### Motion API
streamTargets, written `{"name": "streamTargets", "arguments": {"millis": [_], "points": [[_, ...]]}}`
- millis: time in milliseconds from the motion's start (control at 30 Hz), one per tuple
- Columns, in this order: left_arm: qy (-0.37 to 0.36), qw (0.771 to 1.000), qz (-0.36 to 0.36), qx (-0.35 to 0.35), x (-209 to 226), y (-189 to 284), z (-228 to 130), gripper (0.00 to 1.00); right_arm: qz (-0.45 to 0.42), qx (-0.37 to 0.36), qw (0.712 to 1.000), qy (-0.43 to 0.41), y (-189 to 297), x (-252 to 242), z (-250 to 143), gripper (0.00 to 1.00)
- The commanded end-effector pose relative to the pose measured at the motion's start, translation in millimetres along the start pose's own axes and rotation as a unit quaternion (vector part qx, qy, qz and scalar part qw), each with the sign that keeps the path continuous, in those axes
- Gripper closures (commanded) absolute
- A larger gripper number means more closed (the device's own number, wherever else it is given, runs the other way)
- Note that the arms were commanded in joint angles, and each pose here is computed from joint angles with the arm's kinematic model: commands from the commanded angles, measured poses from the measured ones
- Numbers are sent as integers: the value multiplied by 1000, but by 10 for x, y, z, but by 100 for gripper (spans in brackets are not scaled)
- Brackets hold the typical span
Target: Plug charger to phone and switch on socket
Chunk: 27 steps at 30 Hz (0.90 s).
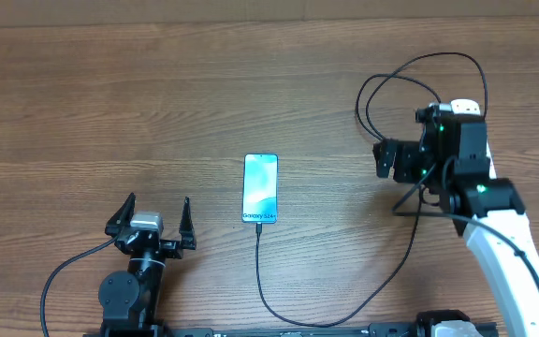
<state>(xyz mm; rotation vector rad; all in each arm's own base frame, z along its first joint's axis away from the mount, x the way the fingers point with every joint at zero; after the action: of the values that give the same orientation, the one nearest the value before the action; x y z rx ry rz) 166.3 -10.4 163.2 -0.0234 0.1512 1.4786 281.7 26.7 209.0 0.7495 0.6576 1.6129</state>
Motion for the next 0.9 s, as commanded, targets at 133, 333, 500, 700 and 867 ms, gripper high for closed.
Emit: {"name": "streamTargets", "arguments": {"millis": [133,333,500,700,867], "points": [[-9,1000,5,-3,20,4,-4,0,4,-18,1000,4,-79,-6,-331,0],[-9,1000,5,-3,20,4,-4,1,5,-46,999,8,-127,-21,-643,0],[-9,1000,5,-3,20,4,-4,0,6,-84,996,13,-156,-30,-833,0],[-9,1000,5,-3,20,4,-4,1,3,-138,990,19,-143,-40,-898,0],[-9,1000,5,-3,20,4,-4,0,5,-182,983,25,-139,-40,-942,0]]}}
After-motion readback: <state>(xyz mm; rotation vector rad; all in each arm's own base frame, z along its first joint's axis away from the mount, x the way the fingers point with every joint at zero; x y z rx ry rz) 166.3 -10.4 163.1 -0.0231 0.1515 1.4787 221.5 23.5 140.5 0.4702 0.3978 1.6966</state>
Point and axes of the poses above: each gripper's point midway between its finger pads, its own y axis back along the fingers, its own x axis along the line the jaws close on, z = x × y, the point moved 8 cm from there along y, back along the fingers, and after that the axes turned 7 degrees about y, right-handed, at the moved point
